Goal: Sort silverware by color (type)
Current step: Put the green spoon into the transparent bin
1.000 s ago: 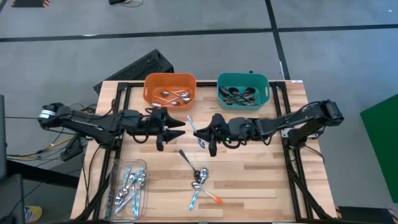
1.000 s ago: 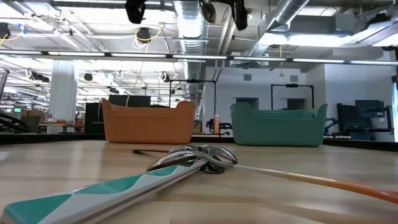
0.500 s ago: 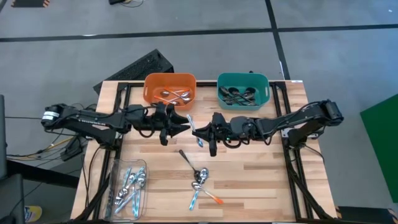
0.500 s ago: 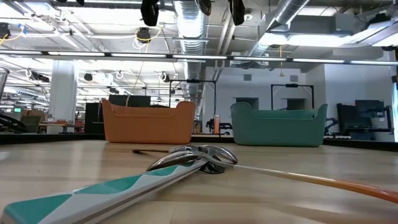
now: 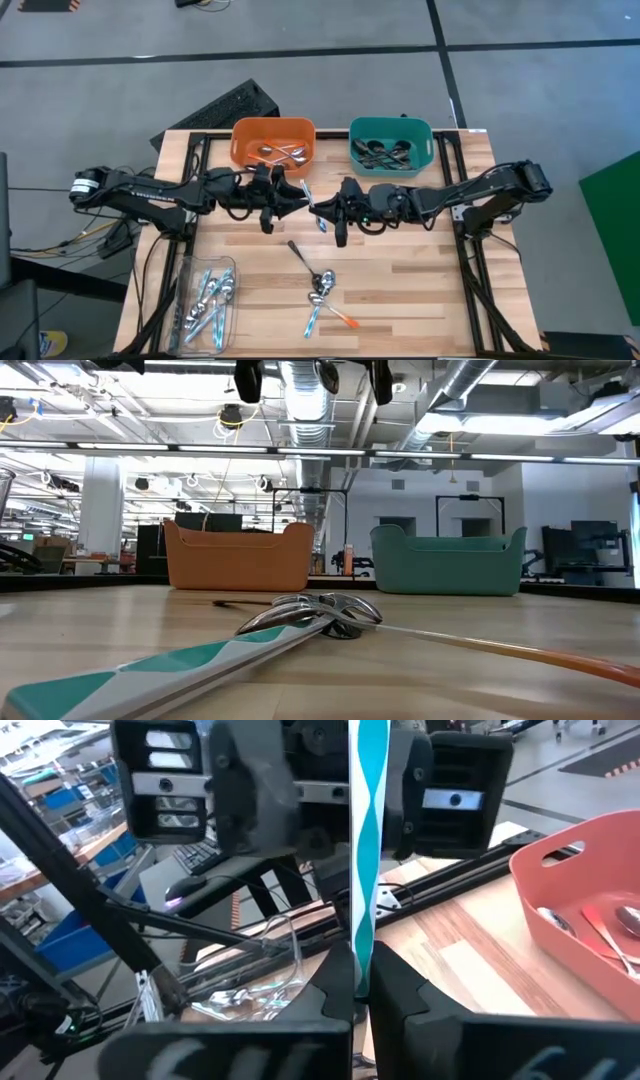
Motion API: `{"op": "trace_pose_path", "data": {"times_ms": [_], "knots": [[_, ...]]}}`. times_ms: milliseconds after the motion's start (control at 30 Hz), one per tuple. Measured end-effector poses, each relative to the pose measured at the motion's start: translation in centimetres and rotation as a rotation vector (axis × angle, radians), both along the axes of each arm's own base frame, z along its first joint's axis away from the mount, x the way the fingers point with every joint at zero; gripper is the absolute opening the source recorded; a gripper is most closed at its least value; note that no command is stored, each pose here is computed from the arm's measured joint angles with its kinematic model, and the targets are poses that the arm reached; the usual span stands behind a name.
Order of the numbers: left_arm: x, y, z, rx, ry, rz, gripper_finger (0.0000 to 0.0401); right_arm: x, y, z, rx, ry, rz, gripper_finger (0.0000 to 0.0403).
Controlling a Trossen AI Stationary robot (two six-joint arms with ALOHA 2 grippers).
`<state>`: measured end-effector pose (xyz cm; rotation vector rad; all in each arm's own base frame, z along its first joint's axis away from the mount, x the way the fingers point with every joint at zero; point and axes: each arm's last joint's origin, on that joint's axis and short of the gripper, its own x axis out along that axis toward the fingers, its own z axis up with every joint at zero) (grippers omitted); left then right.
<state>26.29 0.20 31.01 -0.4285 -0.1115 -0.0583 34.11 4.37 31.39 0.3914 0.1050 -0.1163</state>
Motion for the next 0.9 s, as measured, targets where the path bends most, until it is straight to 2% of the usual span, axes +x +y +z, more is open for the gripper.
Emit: {"op": "trace_pose_path", "data": {"times_ms": [267, 433, 567, 700, 800, 900], "knots": [[-0.1, 0.9, 0.3, 0.007, -0.031, 0.008, 0.0017, 0.0, 0.1, -0.1, -0.007, 0.006, 0.004, 0.0022], [-0.1, 1.2, 0.3, -0.006, -0.03, -0.007, 0.0012, 0.0, 0.1, -0.1, -0.005, 0.007, 0.003, 0.0026], [-0.6, 1.1, 0.5, -0.011, -0.008, -0.009, 0.0009, 0.0, 0.1, -0.1, -0.009, 0.015, 0.004, 0.0066], [-2.2, 0.7, 0.4, -0.022, 0.114, -0.016, 0.0009, -0.1, 0.0, -0.3, 0.011, 0.026, -0.054, 0.0122], [-3.8, 0.0, -0.2, -0.062, 0.266, -0.007, 0.0009, -0.2, -0.2, -0.9, 0.139, 0.073, -0.136, 0.0155], [-5.8, -1.0, -0.6, -0.162, 0.398, -0.024, 0.0009, -0.6, -0.4, -2.1, 0.26, 0.171, -0.197, 0.0173]]}}
